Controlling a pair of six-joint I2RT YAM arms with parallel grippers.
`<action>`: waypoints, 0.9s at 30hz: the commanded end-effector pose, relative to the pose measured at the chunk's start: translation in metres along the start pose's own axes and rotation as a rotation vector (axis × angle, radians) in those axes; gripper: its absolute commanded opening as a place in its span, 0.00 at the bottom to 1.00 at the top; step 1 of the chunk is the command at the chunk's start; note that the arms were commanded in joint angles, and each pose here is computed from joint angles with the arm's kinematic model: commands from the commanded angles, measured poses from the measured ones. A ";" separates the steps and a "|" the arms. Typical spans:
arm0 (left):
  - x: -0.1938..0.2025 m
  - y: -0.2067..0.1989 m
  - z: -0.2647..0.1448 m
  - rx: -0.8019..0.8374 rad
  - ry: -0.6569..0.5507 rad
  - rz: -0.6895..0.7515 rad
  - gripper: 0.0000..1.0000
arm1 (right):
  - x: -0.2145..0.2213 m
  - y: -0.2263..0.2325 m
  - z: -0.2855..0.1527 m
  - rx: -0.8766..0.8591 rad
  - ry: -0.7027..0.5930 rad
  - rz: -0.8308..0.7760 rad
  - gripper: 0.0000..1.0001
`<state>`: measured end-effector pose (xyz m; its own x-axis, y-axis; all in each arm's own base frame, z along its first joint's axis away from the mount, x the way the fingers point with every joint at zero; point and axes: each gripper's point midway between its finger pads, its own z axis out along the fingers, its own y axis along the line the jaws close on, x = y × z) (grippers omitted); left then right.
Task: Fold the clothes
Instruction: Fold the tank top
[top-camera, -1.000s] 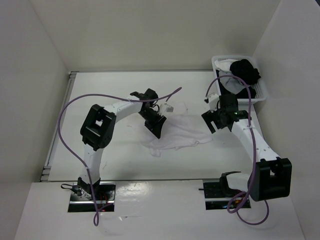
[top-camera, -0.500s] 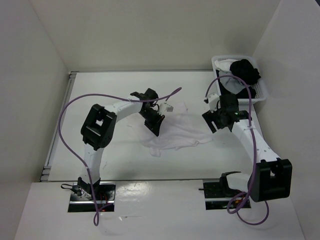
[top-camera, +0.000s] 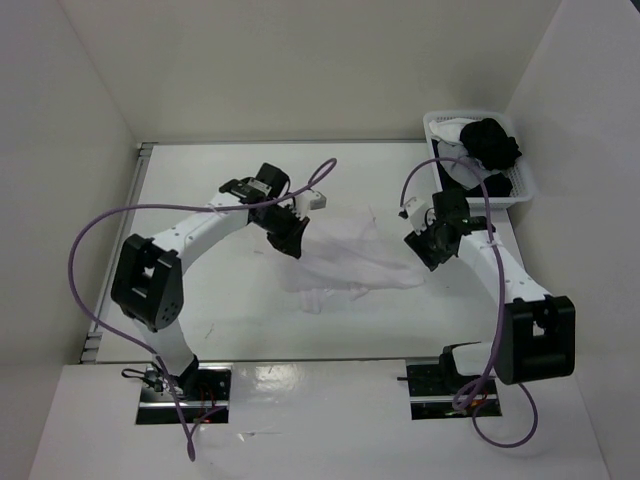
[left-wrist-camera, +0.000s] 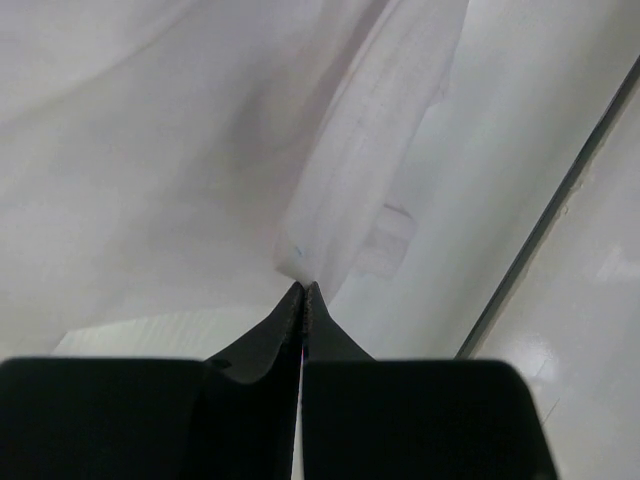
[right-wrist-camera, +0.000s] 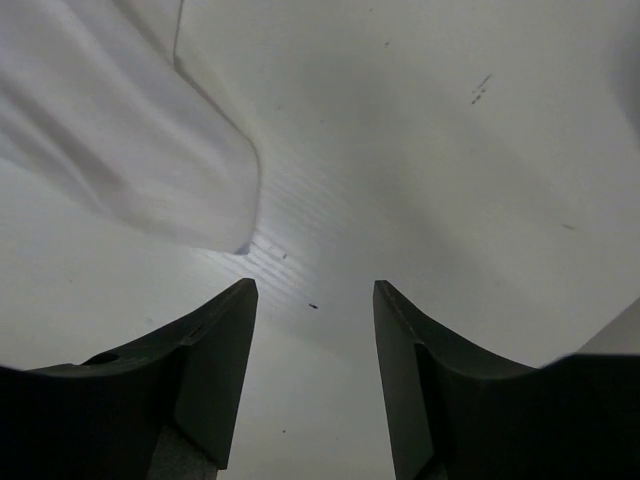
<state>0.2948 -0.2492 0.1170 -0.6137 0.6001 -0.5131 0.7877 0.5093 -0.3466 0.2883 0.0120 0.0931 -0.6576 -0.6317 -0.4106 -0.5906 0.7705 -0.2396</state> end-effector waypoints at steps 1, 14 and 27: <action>0.005 0.002 -0.020 -0.035 -0.029 0.019 0.00 | 0.001 0.001 0.008 -0.040 0.022 -0.024 0.57; 0.021 -0.002 -0.030 -0.056 -0.021 0.017 0.00 | 0.002 0.018 0.023 -0.162 0.054 -0.033 0.53; 0.024 -0.002 -0.029 -0.054 -0.013 0.031 0.00 | 0.012 0.044 0.000 -0.253 0.073 -0.191 0.52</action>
<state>0.2794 -0.2202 0.1170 -0.6193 0.6052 -0.5002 0.7804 0.5447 -0.3071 0.2579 0.0287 0.0594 -0.6127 -0.7368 -0.2857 -0.7536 0.6536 -0.0695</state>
